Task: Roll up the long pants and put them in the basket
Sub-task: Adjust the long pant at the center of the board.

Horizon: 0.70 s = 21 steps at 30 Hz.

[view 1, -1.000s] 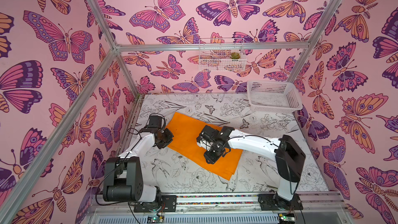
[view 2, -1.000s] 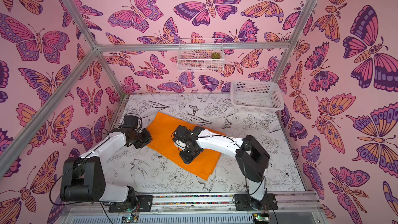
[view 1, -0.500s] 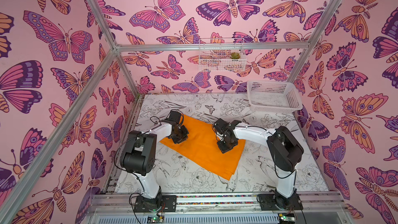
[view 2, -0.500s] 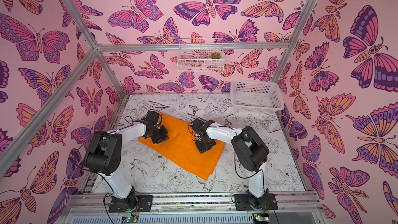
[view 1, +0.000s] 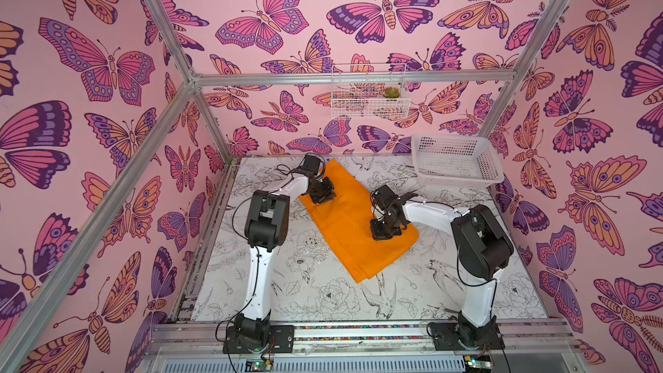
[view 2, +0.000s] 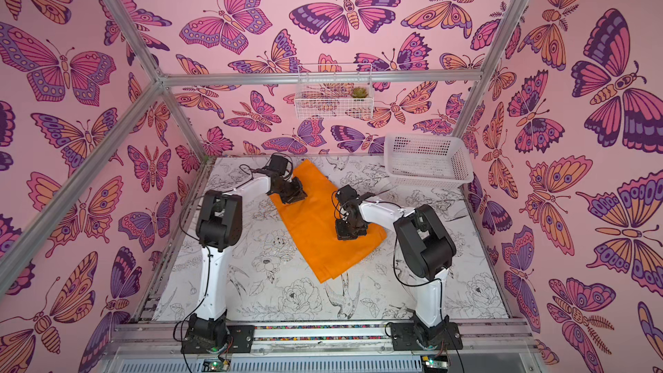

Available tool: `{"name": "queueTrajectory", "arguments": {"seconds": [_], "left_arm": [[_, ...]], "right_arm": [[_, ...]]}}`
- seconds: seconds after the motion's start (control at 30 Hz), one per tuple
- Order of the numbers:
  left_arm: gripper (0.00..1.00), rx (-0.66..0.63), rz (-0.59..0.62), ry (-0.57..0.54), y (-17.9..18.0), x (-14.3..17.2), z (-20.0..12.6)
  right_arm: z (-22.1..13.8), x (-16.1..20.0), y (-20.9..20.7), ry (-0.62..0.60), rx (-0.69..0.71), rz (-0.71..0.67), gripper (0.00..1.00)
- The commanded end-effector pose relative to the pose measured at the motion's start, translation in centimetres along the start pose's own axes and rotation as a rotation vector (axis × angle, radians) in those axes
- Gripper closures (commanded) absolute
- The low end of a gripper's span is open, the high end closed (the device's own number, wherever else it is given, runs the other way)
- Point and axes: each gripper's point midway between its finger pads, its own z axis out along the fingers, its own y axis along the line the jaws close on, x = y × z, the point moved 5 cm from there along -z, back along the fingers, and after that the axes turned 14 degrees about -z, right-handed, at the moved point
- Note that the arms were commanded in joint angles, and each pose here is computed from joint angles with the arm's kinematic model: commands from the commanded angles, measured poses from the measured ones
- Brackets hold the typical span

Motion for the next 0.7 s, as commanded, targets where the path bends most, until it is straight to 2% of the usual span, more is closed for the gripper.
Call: {"name": "queueTrajectory", "arguments": {"seconds": [0.0,0.07,0.17,0.27,0.37,0.5,0.6,0.67], "left_arm": [[0.81,-0.078,0.087,0.106,0.7,1.7,5.1],[0.81,-0.042,0.133,0.122,-1.0,1.9,5.6],[0.81,-0.024,0.185,0.106,-2.2,2.3,4.5],[0.81,-0.033,0.257,0.07,-2.9,3.1,2.2],[0.81,-0.048,0.293,-0.02,-3.2,3.7,-1.7],[0.8,-0.048,0.236,-0.144,-1.3,4.5,-7.8],[0.78,-0.061,0.187,-0.18,1.3,5.7,-10.0],[0.77,-0.077,0.182,-0.158,2.8,6.9,-10.0]], "right_arm": [[3.6,2.6,-0.9,0.11,0.023,0.083,1.0],[3.8,2.8,-0.2,0.1,0.018,0.089,1.0],[4.4,3.1,1.8,0.093,0.004,0.064,1.0],[5.8,3.4,4.8,0.103,-0.052,0.026,1.0],[6.4,3.2,7.2,0.092,-0.119,-0.004,1.0],[2.8,1.8,7.8,-0.026,-0.119,-0.058,1.0],[-1.5,1.5,6.9,-0.118,-0.004,-0.131,1.0],[-3.2,2.1,6.0,-0.15,0.062,-0.168,1.0]]}}
